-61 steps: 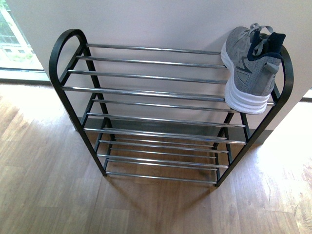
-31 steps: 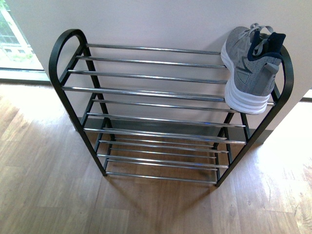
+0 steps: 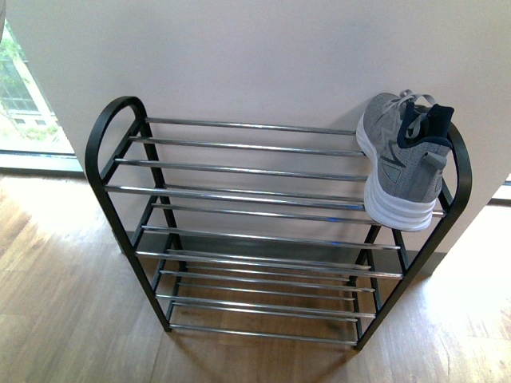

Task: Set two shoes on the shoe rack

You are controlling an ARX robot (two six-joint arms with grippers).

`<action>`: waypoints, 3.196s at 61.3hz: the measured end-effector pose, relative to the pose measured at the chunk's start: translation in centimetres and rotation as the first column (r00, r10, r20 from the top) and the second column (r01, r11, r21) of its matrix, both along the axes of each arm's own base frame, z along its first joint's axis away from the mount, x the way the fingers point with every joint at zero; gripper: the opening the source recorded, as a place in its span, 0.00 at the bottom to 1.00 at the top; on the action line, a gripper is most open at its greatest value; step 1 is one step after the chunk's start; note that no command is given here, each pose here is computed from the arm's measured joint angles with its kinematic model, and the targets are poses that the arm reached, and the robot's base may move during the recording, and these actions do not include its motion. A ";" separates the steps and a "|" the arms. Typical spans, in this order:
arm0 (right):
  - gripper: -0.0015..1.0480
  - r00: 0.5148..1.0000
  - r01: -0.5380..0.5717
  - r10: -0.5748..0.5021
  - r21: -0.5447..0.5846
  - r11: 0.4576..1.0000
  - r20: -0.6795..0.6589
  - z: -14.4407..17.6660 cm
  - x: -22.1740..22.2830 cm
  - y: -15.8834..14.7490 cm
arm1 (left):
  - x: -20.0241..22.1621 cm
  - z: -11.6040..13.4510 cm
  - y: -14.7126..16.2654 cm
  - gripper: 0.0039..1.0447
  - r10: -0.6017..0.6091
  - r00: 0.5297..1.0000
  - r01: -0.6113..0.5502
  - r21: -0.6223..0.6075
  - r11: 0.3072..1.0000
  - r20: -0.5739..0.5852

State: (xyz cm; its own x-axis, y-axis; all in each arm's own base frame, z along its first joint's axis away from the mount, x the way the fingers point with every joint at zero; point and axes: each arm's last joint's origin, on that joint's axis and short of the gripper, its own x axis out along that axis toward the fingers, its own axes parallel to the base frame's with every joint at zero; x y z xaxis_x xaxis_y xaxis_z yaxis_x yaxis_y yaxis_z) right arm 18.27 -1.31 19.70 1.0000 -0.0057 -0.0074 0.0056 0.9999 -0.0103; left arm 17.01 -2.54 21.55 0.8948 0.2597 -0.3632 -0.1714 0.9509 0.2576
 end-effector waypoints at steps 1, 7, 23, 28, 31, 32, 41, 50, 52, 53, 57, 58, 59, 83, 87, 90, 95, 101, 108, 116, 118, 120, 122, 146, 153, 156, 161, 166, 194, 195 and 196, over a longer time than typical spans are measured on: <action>0.01 1.000 -0.002 0.002 0.000 1.000 0.001 -0.1 -0.2 0.1 | 0.0 0.0 0.0 0.02 0.000 1.000 0.000 0.000 1.000 0.000; 0.01 1.000 0.012 -0.012 0.000 1.000 -0.001 -0.6 -1.0 0.9 | 0.0 0.0 0.0 0.02 0.000 1.000 0.000 0.000 1.000 0.000; 0.01 1.000 -0.004 0.004 0.000 1.000 -0.002 -1.6 -2.9 1.2 | 0.0 0.0 0.0 0.02 0.001 1.000 -0.001 0.000 1.000 0.000; 0.01 1.000 -0.004 0.004 0.000 1.000 -0.004 -1.8 -3.3 1.2 | 0.0 0.0 0.0 0.02 0.000 1.000 0.000 0.000 1.000 0.000; 0.01 1.000 -0.004 0.004 0.000 1.000 -0.003 -1.9 -3.6 1.3 | 0.0 0.0 0.0 0.02 -0.001 1.000 0.001 0.000 1.000 0.000; 0.01 1.000 -0.004 0.004 0.000 1.000 -0.003 -2.0 -3.7 1.3 | 0.0 0.0 0.0 0.02 -0.001 1.000 0.001 0.000 1.000 0.000; 0.01 1.000 -0.004 0.004 0.000 1.000 -0.002 -2.3 -4.5 1.3 | 0.0 0.0 0.0 0.02 0.000 1.000 0.000 0.000 1.000 0.000; 0.01 1.000 -0.003 0.003 0.000 1.000 0.015 -2.7 -4.9 1.3 | 0.0 0.0 0.0 0.02 0.000 1.000 0.000 0.000 1.000 0.000; 0.01 1.000 -0.002 0.002 0.000 1.000 0.015 -2.7 -5.0 1.3 | 0.0 0.0 0.0 0.02 -0.001 1.000 0.001 0.000 1.000 0.000; 0.01 1.000 -0.002 0.002 0.000 1.000 0.016 -2.7 -5.1 1.3 | 0.0 0.0 0.0 0.02 -0.001 1.000 0.001 0.000 1.000 0.000; 0.01 1.000 -0.002 0.002 0.000 1.000 0.021 -2.6 -5.3 1.3 | 0.0 0.0 0.0 0.02 0.000 1.000 0.000 0.000 1.000 0.000; 0.01 1.000 -0.002 0.002 0.000 1.000 0.022 -2.5 -5.4 1.3 | 0.0 0.0 0.0 0.02 0.000 1.000 0.000 0.000 1.000 0.000; 0.01 1.000 -0.002 0.002 0.000 1.000 0.023 -2.5 -5.5 1.3 | 0.0 0.0 0.0 0.02 0.000 1.000 0.000 0.000 1.000 0.000; 0.01 1.000 -0.002 0.002 0.000 1.000 0.027 -2.4 -6.5 1.3 | 0.0 0.0 0.0 0.02 0.000 1.000 0.000 0.000 1.000 0.000; 0.01 1.000 -0.002 0.002 0.000 1.000 0.029 -2.4 -6.7 1.3 | 0.0 0.0 0.0 0.02 0.000 1.000 0.000 0.000 1.000 0.000; 0.01 1.000 -0.002 0.002 0.000 1.000 0.029 -2.4 -6.8 1.3 | 0.0 0.0 0.0 0.02 0.000 1.000 0.000 0.000 1.000 0.000; 0.01 1.000 -0.002 0.002 0.000 1.000 0.028 -2.4 -6.9 1.3 | 0.0 0.0 0.0 0.02 0.000 1.000 0.000 0.000 1.000 0.000; 0.01 1.000 -0.002 0.002 0.000 1.000 0.029 -2.4 -7.1 1.3 | 0.0 0.0 0.0 0.02 0.000 1.000 0.000 0.000 1.000 0.000; 0.01 1.000 -0.002 0.002 0.000 1.000 0.028 -2.4 -7.3 1.3 | 0.0 0.0 0.0 0.02 0.000 1.000 0.000 0.000 1.000 0.000; 0.01 1.000 -0.003 0.003 0.000 1.000 0.003 -2.7 -7.9 1.3 | 0.0 0.0 0.0 0.02 0.000 1.000 0.000 0.000 1.000 0.000; 0.01 1.000 -0.004 0.004 0.000 1.000 -0.007 -2.9 -8.1 1.3 | 0.0 0.0 0.0 0.02 0.000 1.000 0.000 0.000 1.000 0.000; 0.01 1.000 -0.002 0.002 0.000 1.000 0.002 -2.9 -8.4 1.3 | 0.0 0.0 0.0 0.02 0.000 1.000 0.000 0.000 1.000 0.000; 0.01 1.000 -0.002 0.002 0.000 1.000 0.017 -2.7 -8.5 1.3 | 0.0 0.0 0.0 0.02 0.000 1.000 0.000 0.000 1.000 0.000; 0.04 1.000 -0.002 0.002 0.000 1.000 0.024 -2.7 -8.6 1.3 | 0.0 0.0 0.0 0.02 0.000 1.000 0.000 0.000 1.000 0.000; 0.23 1.000 -0.002 0.002 0.000 1.000 0.024 -2.7 -8.6 1.3 | 0.0 0.0 0.0 0.02 0.000 1.000 0.000 0.000 1.000 0.000; 0.29 1.000 -0.002 0.002 0.000 1.000 0.024 -2.7 -8.6 1.3 | 0.0 0.0 0.0 0.02 0.000 1.000 0.000 0.000 1.000 0.000; 0.43 1.000 -0.002 0.002 0.000 1.000 0.024 -2.7 -8.6 1.3 | 0.0 0.0 0.0 0.02 0.000 1.000 0.000 0.000 1.000 0.000; 0.56 1.000 -0.002 0.002 0.000 1.000 0.024 -2.7 -8.6 1.3 | 0.0 0.0 0.0 0.02 0.000 1.000 0.000 0.000 1.000 0.000; 0.91 1.000 -0.002 0.002 0.000 1.000 0.024 -2.7 -8.6 1.3 | -0.1 -0.2 -0.3 0.02 0.171 0.985 -0.170 -0.102 0.980 0.001; 0.91 1.000 -0.003 0.003 0.000 1.000 0.024 -2.7 -8.6 1.3 | -0.1 -0.3 -0.4 0.02 0.187 0.982 -0.185 -0.145 0.972 0.000; 0.91 1.000 -0.003 0.003 0.000 1.000 0.024 -2.7 -8.6 1.3 | 0.0 -0.3 -0.5 0.02 0.196 0.981 -0.193 -0.167 0.967 0.000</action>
